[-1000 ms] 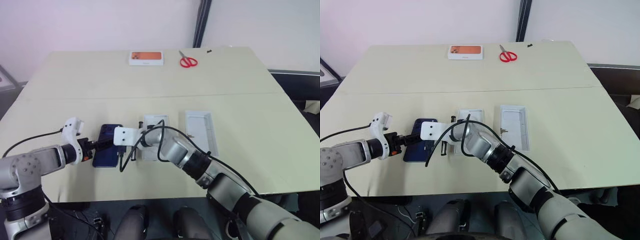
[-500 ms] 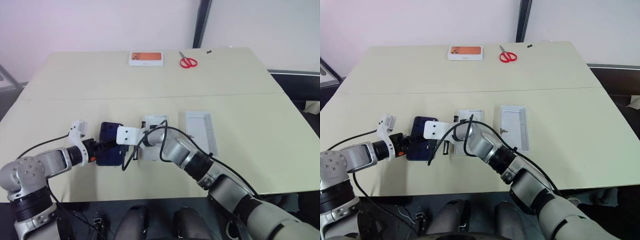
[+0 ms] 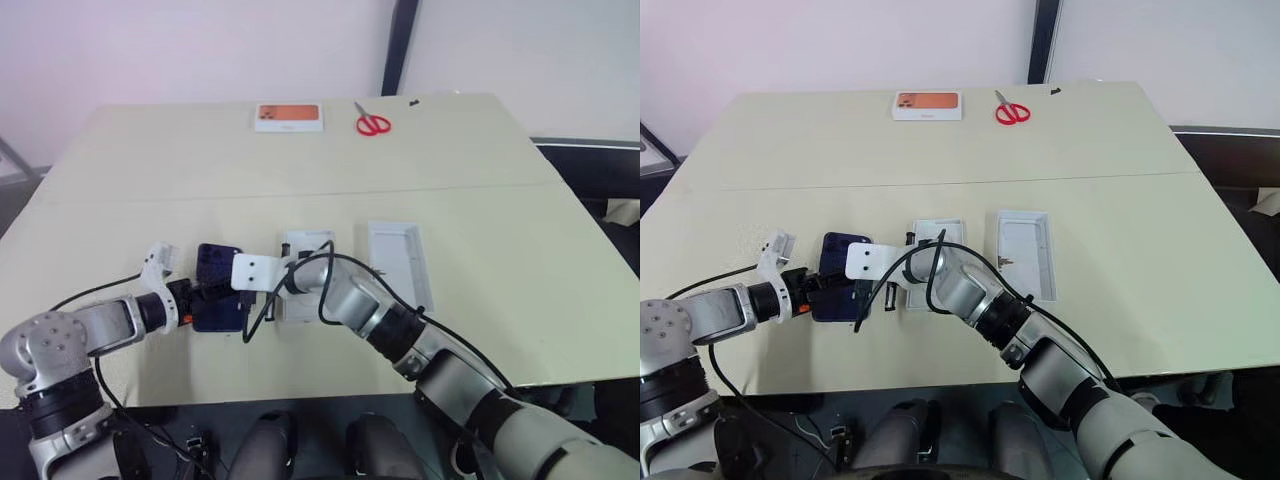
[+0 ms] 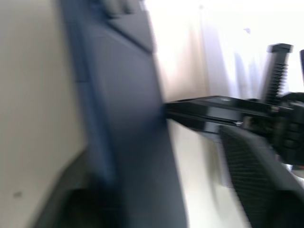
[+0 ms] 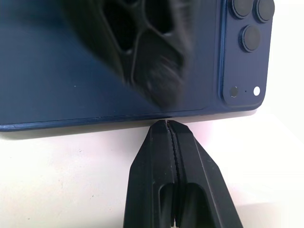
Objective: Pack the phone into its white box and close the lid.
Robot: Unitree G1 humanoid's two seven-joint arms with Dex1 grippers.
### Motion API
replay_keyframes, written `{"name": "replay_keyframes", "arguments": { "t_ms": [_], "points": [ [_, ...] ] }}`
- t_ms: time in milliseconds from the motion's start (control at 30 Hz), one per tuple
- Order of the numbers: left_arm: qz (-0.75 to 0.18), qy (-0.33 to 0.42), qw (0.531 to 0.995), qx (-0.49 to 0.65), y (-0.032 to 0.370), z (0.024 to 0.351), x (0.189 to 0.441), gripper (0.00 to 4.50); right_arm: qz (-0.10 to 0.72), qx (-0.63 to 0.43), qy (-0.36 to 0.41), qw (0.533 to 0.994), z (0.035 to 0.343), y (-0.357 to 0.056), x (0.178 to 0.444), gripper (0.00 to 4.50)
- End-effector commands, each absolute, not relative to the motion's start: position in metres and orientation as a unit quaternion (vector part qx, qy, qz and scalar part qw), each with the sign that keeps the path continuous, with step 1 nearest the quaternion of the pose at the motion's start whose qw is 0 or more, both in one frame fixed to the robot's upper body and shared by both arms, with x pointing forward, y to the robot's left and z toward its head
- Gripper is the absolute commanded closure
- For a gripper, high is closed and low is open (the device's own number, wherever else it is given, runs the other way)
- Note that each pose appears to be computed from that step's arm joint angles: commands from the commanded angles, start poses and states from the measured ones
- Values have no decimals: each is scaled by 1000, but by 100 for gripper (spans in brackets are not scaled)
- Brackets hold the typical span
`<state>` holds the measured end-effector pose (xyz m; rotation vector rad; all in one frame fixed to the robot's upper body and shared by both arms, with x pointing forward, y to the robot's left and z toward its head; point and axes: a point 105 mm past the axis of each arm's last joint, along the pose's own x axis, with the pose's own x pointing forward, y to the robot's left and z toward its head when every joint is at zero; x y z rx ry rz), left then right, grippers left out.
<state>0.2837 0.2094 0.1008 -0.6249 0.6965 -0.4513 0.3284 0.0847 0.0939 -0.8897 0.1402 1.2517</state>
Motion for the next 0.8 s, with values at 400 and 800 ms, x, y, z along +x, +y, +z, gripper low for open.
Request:
{"name": "replay_keyframes", "arguments": {
  "t_ms": [400,800],
  "points": [
    [-188,299,872,-340,223,108,286,284,561,-376,12,738,141,79,328,450],
    [-248,237,857,-386,202,137,292,448,553,-315,6,771,180,24,319,450]
  ]
}}
